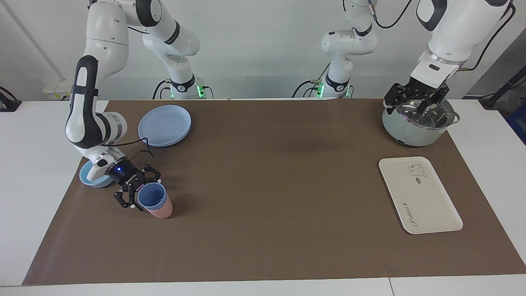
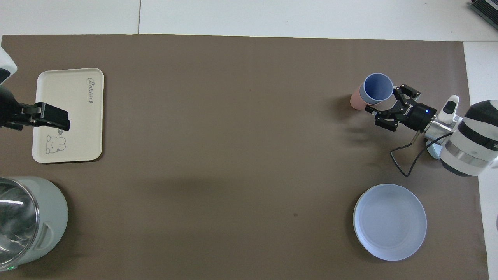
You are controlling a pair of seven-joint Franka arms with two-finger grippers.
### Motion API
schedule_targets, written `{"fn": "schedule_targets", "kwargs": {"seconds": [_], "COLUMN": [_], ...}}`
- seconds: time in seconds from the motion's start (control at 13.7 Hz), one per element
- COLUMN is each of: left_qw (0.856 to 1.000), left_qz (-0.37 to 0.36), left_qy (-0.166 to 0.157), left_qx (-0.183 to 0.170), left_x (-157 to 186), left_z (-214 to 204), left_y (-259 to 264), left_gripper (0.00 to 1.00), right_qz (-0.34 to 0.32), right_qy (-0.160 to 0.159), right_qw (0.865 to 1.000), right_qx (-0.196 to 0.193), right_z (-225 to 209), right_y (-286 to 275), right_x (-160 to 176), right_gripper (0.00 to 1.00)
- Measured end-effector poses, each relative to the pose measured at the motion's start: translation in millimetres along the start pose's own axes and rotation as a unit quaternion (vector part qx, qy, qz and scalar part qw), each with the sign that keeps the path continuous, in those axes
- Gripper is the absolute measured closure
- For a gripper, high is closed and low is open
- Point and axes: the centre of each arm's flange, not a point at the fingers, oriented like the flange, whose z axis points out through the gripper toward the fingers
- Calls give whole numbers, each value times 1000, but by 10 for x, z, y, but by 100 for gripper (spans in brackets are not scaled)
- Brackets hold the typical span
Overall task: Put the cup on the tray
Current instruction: 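Grasp the nested cups with the right gripper and lift them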
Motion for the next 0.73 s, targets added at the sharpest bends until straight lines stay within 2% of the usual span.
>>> {"fn": "schedule_targets", "kwargs": {"seconds": [0.15, 0.51, 0.73], "left_qw": [1000, 1000, 1000], "left_qz": [0, 0, 0], "left_qy": [0, 0, 0], "left_qx": [0, 0, 0], "left_x": [0, 0, 0], "left_z": [1, 4, 3], "left_y": [0, 0, 0], "left_gripper": [0, 0, 0], "right_qz": [3, 0, -5], "right_qy": [11, 8, 18], "right_qw": [1000, 1000, 1000], "right_qx": [-11, -18, -24], "right_z": [54, 152, 277], "right_y": [-23, -84, -173], "right_x": [24, 26, 40], "right_gripper": [0, 0, 0]}}
